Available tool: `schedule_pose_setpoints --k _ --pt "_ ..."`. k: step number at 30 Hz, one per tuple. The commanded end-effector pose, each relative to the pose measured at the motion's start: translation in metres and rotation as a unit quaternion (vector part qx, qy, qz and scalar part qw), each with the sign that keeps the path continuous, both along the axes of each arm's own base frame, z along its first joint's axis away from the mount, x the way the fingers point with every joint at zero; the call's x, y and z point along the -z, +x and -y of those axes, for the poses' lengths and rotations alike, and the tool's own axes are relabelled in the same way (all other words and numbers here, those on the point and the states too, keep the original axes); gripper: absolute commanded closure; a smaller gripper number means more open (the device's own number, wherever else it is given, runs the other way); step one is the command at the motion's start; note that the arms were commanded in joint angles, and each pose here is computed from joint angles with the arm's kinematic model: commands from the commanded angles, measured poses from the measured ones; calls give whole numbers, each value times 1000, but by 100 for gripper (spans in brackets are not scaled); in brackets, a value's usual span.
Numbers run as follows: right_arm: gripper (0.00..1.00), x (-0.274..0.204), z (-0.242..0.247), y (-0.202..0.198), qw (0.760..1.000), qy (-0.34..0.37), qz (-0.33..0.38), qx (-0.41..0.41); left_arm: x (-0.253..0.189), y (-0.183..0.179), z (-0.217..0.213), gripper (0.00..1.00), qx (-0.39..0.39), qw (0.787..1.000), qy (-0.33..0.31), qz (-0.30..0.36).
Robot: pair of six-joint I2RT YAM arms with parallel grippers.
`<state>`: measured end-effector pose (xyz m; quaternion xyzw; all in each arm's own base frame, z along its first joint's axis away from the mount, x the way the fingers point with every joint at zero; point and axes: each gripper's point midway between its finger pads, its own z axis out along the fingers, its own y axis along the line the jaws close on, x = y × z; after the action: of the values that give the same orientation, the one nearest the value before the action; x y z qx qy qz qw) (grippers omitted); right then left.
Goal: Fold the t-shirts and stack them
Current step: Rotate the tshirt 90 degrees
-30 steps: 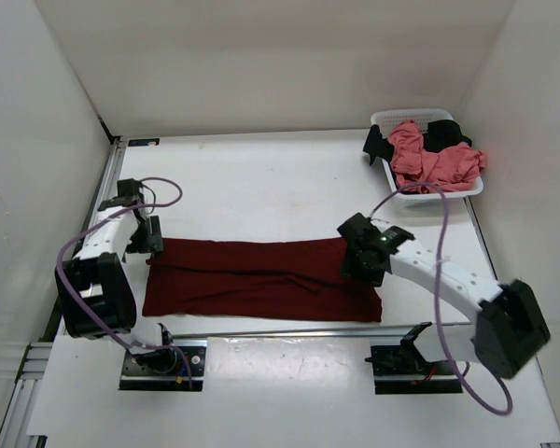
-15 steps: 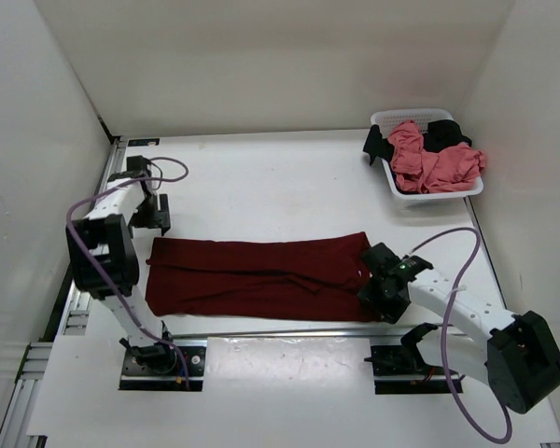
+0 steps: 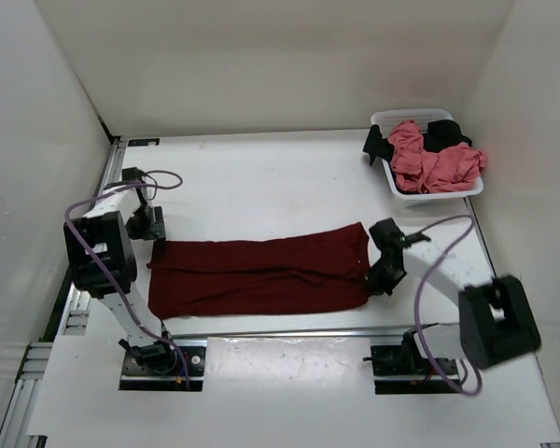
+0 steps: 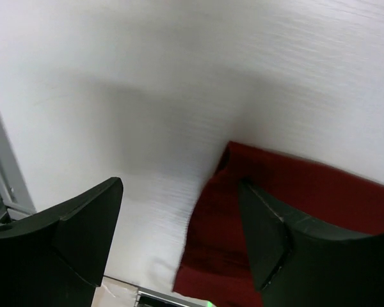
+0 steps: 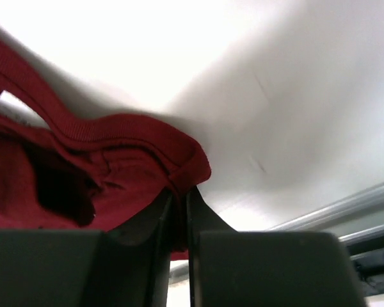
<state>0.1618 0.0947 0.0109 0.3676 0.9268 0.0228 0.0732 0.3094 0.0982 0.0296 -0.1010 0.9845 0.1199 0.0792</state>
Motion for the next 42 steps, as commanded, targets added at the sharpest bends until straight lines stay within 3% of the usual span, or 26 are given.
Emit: schedule_pose_setpoints --k 1,3,4,5,7,8,9,13,14,17,18,22,23,25,26,27,30,31,32,34,37,42 --pt "91 9 19 60 997 -47 26 -52 -30 0 -18 15 -27 999 12 41" --pt "93 -14 8 117 992 -49 65 -99 -40 -7 -24 14 -38 998 14 46" --pt "95 -3 5 128 991 -56 42 -115 -37 -11 -26 12 -43 998 13 41" --pt "95 -31 -11 178 987 -43 95 -126 -42 -14 -28 12 -48 998 14 43" --pt "96 -24 -22 211 983 -44 79 -161 -44 -20 -28 11 -52 998 9 41" --pt "96 -64 -37 264 975 -39 142 -165 -44 -26 -26 11 -52 998 8 35" --pt "96 -48 -46 275 976 -43 117 -181 -45 -29 -26 11 -52 998 8 36" --pt "90 -84 -75 368 956 -64 199 -206 -36 -45 -16 11 -49 999 -10 19" --pt "70 -89 -78 382 953 -66 217 -202 -33 -52 -11 11 -48 999 -20 7" --pt "37 -96 -94 416 936 -53 273 -215 -30 -60 2 11 -35 999 -36 0" --pt "33 -106 -94 416 933 -52 286 -213 -27 -62 5 11 -30 999 -37 -6" --pt "29 -130 -109 379 913 -56 297 -273 -29 -63 17 11 -14 999 -47 -5" --pt "27 -169 -110 369 899 -64 329 -281 -31 -62 21 11 -8 999 -52 0" --pt "27 -175 -117 334 890 -97 320 -311 -36 -60 23 11 -7 998 -54 12" --pt "27 -208 -127 308 876 -94 347 -321 -36 -63 23 11 -7 998 -54 11" --pt "27 -210 -131 290 879 -83 345 -317 -38 -63 23 11 -7 998 -53 16" --pt "27 -178 -153 197 906 27 291 -308 -44 -60 28 11 -2 997 -61 43" --pt "27 -129 -150 152 922 47 228 -310 -49 -61 27 11 -5 996 -61 60" --pt "27 -141 -181 117 914 106 247 -302 -52 -59 31 11 -1 995 -70 74" --pt "27 -126 -218 47 900 128 244 -339 -57 -58 34 11 1 991 -79 104" --pt "29 -94 -253 -22 909 125 213 -336 -77 -59 42 11 7 981 -100 165" --pt "32 -80 -306 -55 920 141 212 -299 -108 -71 43 8 13 969 -82 231"
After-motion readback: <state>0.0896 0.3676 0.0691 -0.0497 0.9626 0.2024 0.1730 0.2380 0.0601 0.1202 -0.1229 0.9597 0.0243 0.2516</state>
